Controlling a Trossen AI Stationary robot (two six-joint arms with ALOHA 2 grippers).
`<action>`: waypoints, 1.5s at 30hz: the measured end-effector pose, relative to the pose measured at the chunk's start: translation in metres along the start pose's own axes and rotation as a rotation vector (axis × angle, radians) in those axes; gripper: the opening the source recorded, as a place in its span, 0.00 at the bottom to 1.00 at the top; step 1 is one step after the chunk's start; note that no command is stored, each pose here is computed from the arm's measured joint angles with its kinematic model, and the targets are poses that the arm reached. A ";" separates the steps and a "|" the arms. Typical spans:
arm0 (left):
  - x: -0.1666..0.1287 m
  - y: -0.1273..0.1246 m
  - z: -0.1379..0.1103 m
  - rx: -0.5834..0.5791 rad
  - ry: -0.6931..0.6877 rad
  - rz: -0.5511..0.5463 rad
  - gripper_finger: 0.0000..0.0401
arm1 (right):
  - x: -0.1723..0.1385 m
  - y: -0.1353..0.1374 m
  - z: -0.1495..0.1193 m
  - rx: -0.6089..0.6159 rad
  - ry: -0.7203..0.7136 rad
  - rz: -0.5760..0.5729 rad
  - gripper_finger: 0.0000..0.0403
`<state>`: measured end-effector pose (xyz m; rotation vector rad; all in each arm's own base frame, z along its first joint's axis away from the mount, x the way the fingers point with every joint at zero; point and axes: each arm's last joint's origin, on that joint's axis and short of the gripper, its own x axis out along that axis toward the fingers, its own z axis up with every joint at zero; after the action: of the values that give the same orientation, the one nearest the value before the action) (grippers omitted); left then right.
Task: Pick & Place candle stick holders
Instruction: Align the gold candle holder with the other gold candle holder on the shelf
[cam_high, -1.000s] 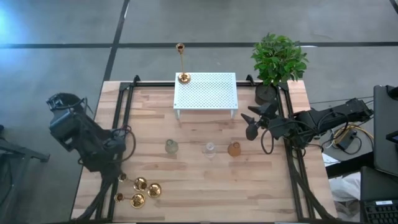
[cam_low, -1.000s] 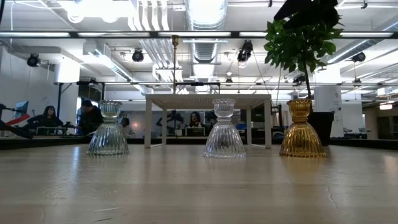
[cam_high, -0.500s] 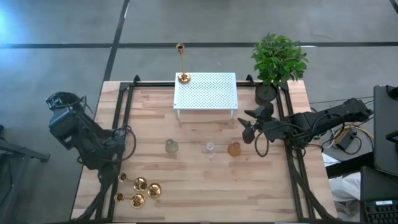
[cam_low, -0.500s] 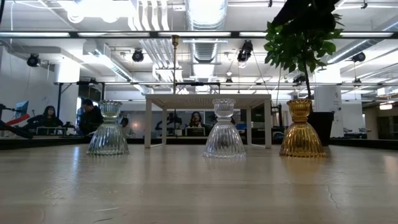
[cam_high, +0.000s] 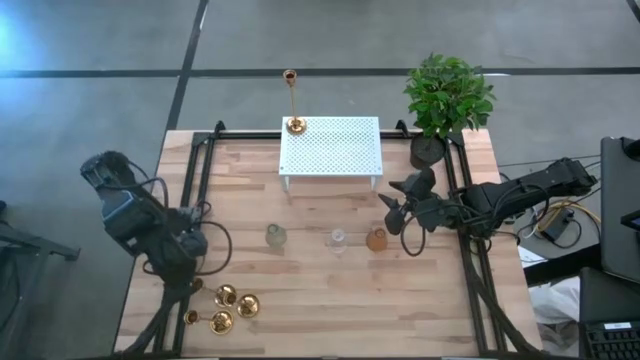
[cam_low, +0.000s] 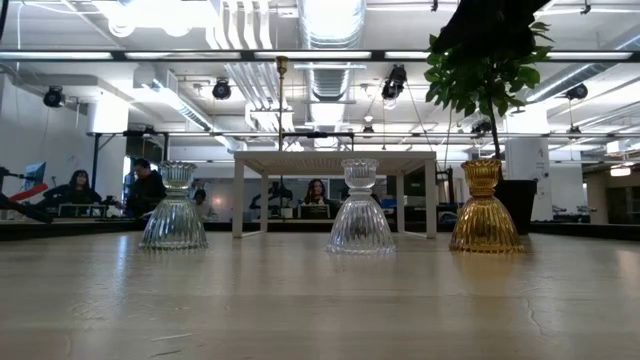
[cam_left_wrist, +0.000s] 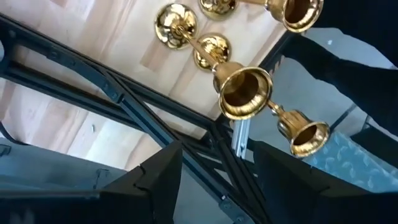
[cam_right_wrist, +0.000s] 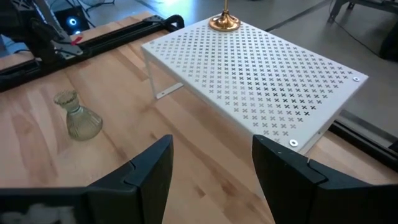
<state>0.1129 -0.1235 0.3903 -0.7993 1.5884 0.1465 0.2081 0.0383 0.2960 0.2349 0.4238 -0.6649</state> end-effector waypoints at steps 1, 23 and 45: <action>0.001 0.000 0.001 0.001 -0.009 -0.001 0.51 | 0.000 0.000 0.000 0.001 -0.001 0.000 0.52; 0.013 -0.007 0.009 0.031 -0.145 -0.020 0.51 | -0.001 0.000 0.000 0.051 -0.002 0.002 0.52; 0.017 -0.015 0.010 0.050 -0.096 -0.100 0.51 | -0.001 0.000 0.000 0.053 -0.001 0.001 0.52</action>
<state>0.1296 -0.1360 0.3782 -0.8191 1.4533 0.0717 0.2076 0.0382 0.2964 0.2851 0.4050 -0.6754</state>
